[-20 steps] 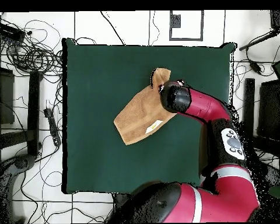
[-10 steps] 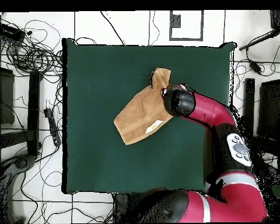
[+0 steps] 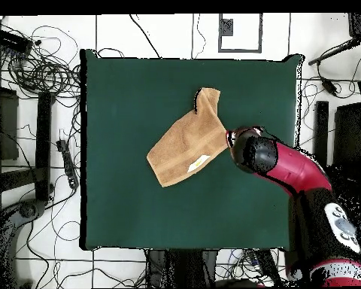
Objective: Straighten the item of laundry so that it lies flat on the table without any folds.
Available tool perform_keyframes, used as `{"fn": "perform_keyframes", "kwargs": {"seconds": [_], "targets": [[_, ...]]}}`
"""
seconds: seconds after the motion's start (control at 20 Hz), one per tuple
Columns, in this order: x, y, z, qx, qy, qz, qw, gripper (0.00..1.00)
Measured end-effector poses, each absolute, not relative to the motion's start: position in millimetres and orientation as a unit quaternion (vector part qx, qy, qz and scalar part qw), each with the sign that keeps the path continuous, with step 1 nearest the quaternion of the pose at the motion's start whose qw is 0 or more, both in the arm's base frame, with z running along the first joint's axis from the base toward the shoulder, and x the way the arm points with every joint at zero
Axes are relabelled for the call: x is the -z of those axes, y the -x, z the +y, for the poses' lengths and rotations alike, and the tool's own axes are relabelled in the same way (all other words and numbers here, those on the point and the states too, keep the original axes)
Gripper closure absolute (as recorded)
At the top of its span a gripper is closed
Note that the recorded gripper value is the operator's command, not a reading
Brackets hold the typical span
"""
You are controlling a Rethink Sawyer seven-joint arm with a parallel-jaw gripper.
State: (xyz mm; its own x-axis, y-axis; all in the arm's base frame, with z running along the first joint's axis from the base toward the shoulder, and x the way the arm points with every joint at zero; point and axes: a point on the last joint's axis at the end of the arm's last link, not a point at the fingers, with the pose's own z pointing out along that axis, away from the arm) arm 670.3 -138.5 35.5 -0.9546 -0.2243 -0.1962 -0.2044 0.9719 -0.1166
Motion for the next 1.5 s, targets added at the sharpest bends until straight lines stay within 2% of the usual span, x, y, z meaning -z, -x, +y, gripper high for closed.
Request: {"fn": "perform_keyframes", "kwargs": {"seconds": [0.7, 1.5], "targets": [[-23.9, -652.9, -153.9, 0.071, 0.121, 0.982, 0.124, 0.0], [-14.2, -637.3, -129.7, 0.074, 0.131, 0.978, 0.142, 0.0]]}}
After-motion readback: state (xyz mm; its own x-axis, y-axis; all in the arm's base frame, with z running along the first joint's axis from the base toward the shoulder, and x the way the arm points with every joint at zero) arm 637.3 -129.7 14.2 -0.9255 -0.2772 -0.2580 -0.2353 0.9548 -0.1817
